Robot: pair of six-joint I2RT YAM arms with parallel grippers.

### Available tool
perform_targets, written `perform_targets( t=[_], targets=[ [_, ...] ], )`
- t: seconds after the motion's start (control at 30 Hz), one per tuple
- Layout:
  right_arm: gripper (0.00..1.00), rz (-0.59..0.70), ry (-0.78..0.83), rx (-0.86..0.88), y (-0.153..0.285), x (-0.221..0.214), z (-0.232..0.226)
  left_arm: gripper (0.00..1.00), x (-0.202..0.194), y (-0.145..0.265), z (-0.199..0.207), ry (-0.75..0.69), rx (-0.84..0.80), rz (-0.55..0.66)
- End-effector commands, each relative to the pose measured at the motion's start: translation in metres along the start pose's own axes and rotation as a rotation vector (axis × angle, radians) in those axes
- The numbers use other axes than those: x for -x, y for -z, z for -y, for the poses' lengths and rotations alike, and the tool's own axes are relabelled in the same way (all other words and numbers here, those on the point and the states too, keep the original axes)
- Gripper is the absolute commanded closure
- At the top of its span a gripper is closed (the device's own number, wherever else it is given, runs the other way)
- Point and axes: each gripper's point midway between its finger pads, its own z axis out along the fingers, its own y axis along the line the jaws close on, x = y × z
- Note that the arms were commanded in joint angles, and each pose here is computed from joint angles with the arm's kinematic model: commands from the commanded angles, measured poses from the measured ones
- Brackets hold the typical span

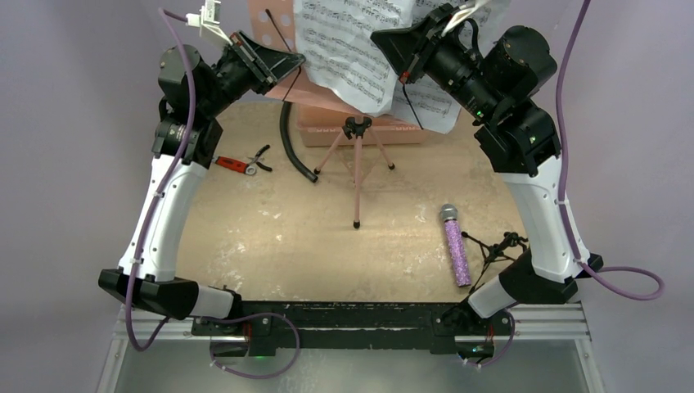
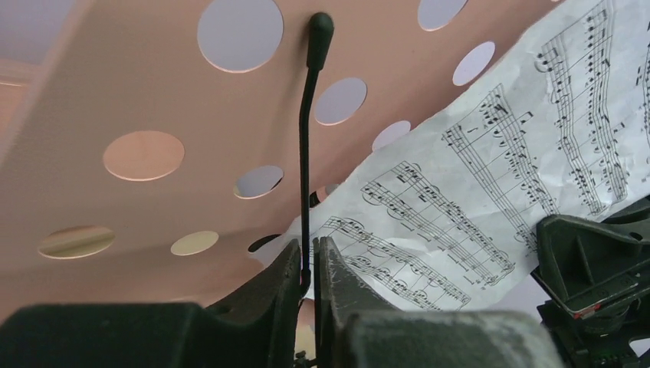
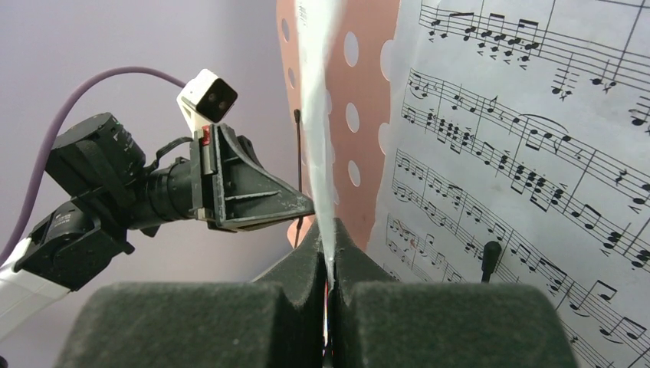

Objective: Set up the instrument practice props

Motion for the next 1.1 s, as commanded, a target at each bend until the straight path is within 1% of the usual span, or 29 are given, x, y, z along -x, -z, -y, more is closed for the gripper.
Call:
perform_targets(
  t=[0.0, 0.03, 0.07, 0.23, 0.33, 0.4, 0.5, 0.57, 0.6, 0.77, 0.97, 1.07],
  targets=[
    [1.0, 0.064, 0.02, 0.001, 0.002, 0.019, -0.002, 0.82, 0.005, 0.011, 0.021, -0.03, -0.046, 0.034],
    [1.0, 0.062, 0.022, 0.001, 0.002, 0.019, -0.002, 0.75, 0.005, 0.012, 0.021, -0.029, -0.044, 0.035],
    [1.0, 0.063, 0.023, 0.003, 0.002, 0.019, -0.002, 0.72, 0.005, 0.012, 0.021, -0.028, -0.042, 0.039],
    [1.0, 0.059, 0.02, 0.006, 0.002, 0.018, -0.003, 0.71, 0.008, 0.013, 0.017, -0.021, -0.023, 0.064],
    [1.0, 0.056, 0.02, 0.007, 0.002, 0.017, -0.003, 0.77, 0.011, 0.012, 0.018, -0.015, -0.031, 0.082],
    [1.0, 0.055, 0.022, 0.003, 0.003, 0.017, -0.002, 0.79, 0.011, 0.01, 0.018, -0.006, -0.042, 0.085],
    [1.0, 0.052, 0.017, 0.009, 0.002, 0.015, -0.003, 0.89, 0.011, 0.009, 0.019, -0.001, -0.05, 0.083],
    [1.0, 0.053, 0.015, 0.012, 0.002, 0.016, -0.004, 0.99, 0.012, 0.009, 0.018, -0.001, -0.049, 0.086],
    [1.0, 0.053, 0.015, 0.012, 0.002, 0.015, -0.003, 1.0, 0.012, 0.009, 0.019, -0.003, -0.05, 0.087],
    [1.0, 0.059, 0.013, 0.004, 0.0, 0.015, -0.002, 1.0, 0.013, 0.013, 0.023, -0.021, -0.059, 0.099],
    [1.0, 0.056, 0.008, 0.006, -0.007, 0.01, 0.0, 1.0, 0.016, 0.022, 0.026, -0.101, -0.082, 0.146],
    [1.0, 0.056, 0.007, 0.006, -0.01, 0.007, 0.002, 1.0, 0.019, 0.024, 0.035, -0.157, -0.13, 0.167]
  ],
)
